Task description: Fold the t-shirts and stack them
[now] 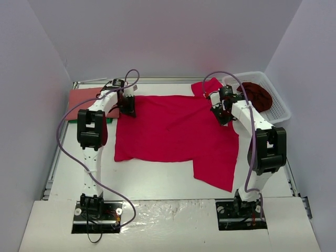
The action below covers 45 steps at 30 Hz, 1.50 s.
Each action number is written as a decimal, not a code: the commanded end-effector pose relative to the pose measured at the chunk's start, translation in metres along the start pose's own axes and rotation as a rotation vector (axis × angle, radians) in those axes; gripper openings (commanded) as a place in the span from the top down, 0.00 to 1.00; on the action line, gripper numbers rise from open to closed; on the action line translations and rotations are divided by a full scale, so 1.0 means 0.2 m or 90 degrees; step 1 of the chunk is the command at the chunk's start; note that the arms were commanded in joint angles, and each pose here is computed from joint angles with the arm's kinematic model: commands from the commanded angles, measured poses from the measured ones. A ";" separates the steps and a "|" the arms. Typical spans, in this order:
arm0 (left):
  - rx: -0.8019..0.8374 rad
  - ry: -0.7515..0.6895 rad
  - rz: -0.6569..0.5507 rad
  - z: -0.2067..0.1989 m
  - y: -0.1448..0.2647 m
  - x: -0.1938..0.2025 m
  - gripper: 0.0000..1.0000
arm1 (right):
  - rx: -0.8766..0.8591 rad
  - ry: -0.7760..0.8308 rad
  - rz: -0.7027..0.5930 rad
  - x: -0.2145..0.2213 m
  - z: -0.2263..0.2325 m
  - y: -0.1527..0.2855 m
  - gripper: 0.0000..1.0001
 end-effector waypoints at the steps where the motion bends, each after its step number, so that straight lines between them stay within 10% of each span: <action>1: -0.037 -0.036 -0.025 -0.02 0.15 -0.01 0.98 | 0.010 -0.001 -0.003 -0.02 -0.02 0.05 1.00; 8: -0.083 -0.149 -0.151 -0.19 0.64 -0.12 0.84 | 0.003 0.007 -0.006 0.04 -0.01 0.09 1.00; 19: -0.133 -0.422 -0.110 -0.37 1.12 0.53 0.03 | -0.038 -0.004 -0.132 0.07 0.01 0.40 0.78; 26: -0.090 -0.480 -0.099 -0.46 1.18 0.91 0.00 | -0.068 -0.031 -0.206 0.09 0.00 0.51 0.55; 33: -0.023 -0.584 -0.013 -0.45 1.04 1.17 0.42 | -0.065 -0.062 -0.209 0.12 -0.05 0.48 0.55; 45: -0.039 -0.678 0.044 -0.31 0.78 1.26 0.39 | -0.079 -0.108 -0.195 0.21 -0.09 0.42 0.56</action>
Point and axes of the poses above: each gripper's point midway between its finger pads, its own y axis back along the fingers, its own z axis along the line the jaws close on, x = y × z, the point moved 1 cm from there along y, back along the fingers, and after that the axes turned 6 degrees about -y, right-handed, at the moved point
